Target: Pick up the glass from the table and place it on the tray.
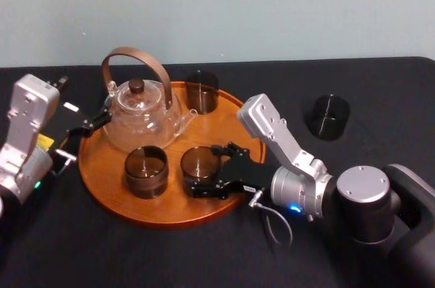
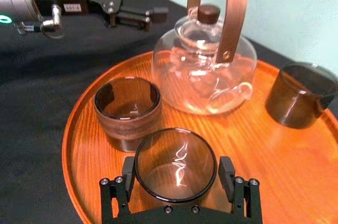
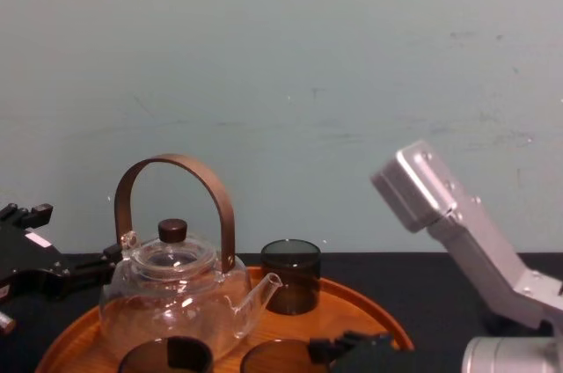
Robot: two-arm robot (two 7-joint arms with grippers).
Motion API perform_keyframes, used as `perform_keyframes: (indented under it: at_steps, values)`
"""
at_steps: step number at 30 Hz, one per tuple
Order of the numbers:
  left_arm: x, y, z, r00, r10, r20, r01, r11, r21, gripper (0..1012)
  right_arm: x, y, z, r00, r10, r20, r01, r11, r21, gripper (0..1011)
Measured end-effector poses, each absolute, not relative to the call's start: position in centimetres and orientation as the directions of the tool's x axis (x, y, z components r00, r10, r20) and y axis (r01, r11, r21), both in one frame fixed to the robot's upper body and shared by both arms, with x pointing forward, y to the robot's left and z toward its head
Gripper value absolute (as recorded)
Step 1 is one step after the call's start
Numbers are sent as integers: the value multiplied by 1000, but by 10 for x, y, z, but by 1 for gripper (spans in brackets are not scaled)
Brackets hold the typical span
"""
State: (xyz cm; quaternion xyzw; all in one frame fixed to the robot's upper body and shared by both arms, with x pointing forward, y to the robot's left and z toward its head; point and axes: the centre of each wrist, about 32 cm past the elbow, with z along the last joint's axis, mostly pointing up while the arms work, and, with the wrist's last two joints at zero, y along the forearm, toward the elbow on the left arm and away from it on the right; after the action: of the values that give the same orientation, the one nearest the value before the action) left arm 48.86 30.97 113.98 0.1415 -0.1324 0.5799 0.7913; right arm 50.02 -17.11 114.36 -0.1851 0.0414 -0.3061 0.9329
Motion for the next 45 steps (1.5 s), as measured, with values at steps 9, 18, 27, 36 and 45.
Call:
perform_keyframes:
  at_steps: [9, 18, 27, 36, 45]
  values:
    - [489, 310, 1140, 292, 880, 374, -955, 287, 70, 1001, 489, -178, 1157, 799, -594, 97, 590, 742, -318, 1002]
    - [489, 310, 1140, 292, 880, 374, -955, 287, 70, 1001, 480, -187, 1166, 791, -601, 116, 605, 739, -294, 1002]
    - [489, 310, 1140, 292, 880, 374, -955, 287, 70, 1001, 469, -203, 1173, 785, -613, 93, 614, 747, -256, 1002]
    - [489, 310, 1140, 292, 880, 374, -955, 287, 70, 1001, 455, -230, 1174, 758, -650, 52, 644, 734, -215, 1002]
    - [489, 310, 1140, 292, 880, 374, -955, 287, 70, 1002, 445, -265, 1170, 704, -710, 11, 697, 689, -198, 1003]
